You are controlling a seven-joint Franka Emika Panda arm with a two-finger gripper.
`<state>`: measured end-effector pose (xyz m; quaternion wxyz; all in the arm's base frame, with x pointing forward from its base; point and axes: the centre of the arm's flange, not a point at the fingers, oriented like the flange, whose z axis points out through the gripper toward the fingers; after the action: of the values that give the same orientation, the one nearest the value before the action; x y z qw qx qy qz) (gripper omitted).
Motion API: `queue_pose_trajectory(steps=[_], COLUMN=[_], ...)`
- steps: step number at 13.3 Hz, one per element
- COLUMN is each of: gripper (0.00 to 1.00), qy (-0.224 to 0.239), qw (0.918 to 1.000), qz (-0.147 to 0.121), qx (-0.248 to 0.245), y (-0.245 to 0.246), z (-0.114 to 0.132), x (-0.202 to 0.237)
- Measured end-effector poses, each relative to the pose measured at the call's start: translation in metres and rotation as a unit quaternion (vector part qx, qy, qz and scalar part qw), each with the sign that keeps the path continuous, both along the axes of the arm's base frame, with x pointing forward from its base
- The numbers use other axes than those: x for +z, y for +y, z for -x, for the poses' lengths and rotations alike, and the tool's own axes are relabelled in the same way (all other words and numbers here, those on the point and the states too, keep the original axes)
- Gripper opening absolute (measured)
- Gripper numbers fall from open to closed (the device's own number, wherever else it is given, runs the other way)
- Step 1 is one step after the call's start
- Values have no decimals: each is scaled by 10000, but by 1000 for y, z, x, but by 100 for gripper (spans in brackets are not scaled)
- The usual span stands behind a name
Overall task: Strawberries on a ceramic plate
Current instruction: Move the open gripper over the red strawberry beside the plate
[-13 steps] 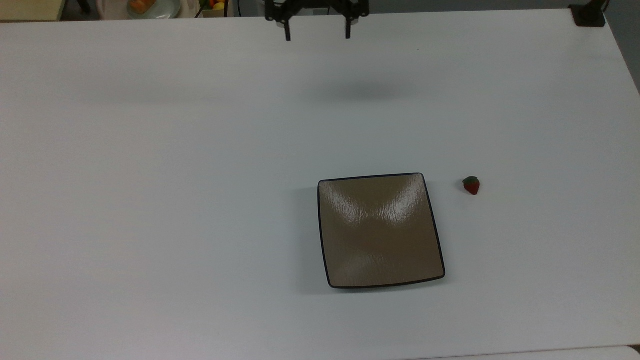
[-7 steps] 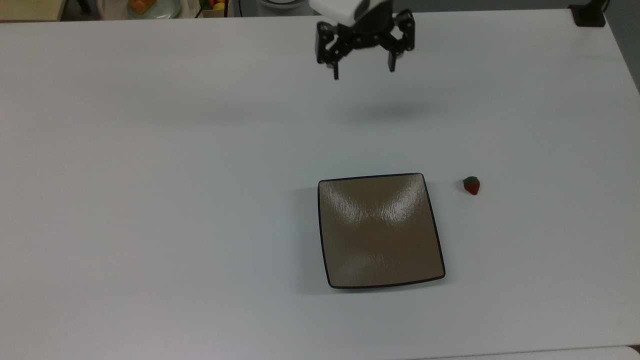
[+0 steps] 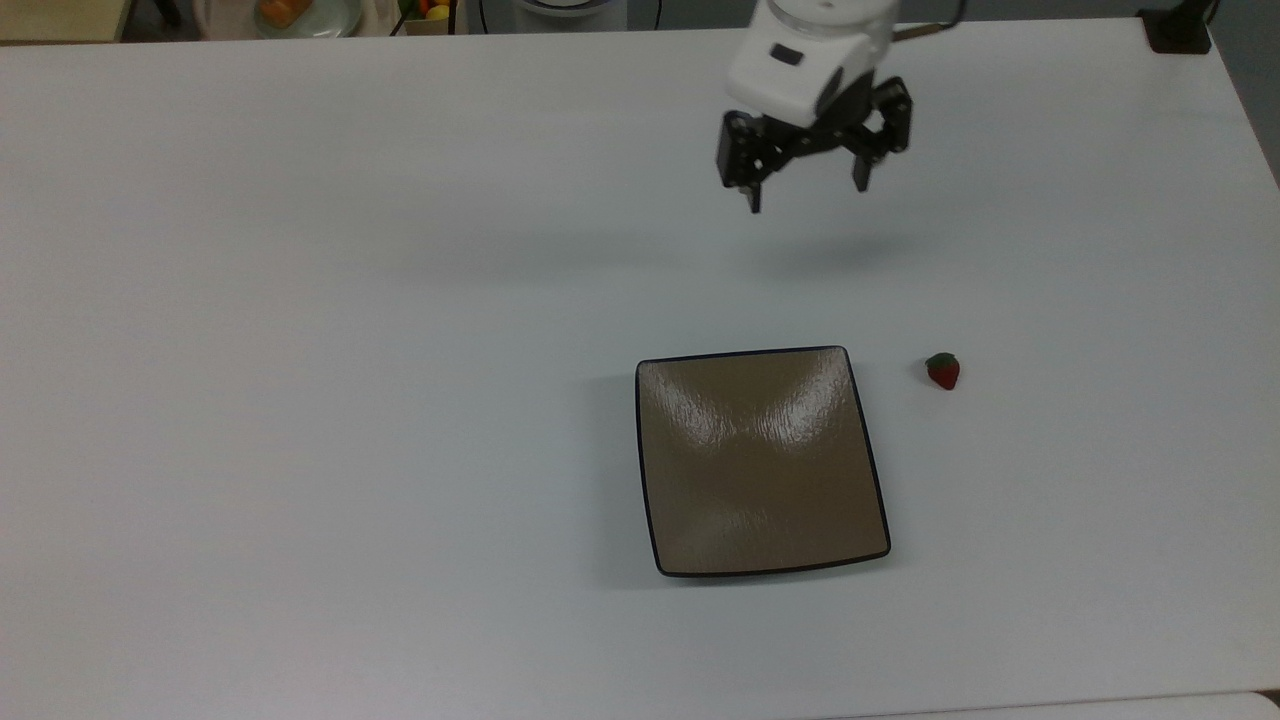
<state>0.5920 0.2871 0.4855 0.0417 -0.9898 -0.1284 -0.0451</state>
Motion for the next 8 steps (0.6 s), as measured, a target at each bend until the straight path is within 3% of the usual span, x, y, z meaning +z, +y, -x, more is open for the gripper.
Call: queue_pose_trajectory(steps=[3, 8], gripper=[100, 100], qy=[31, -371], qw=[10000, 9985], qz=[-45, -306], qx=[35, 266], y=[43, 96], z=[-11, -21], x=[-29, -79])
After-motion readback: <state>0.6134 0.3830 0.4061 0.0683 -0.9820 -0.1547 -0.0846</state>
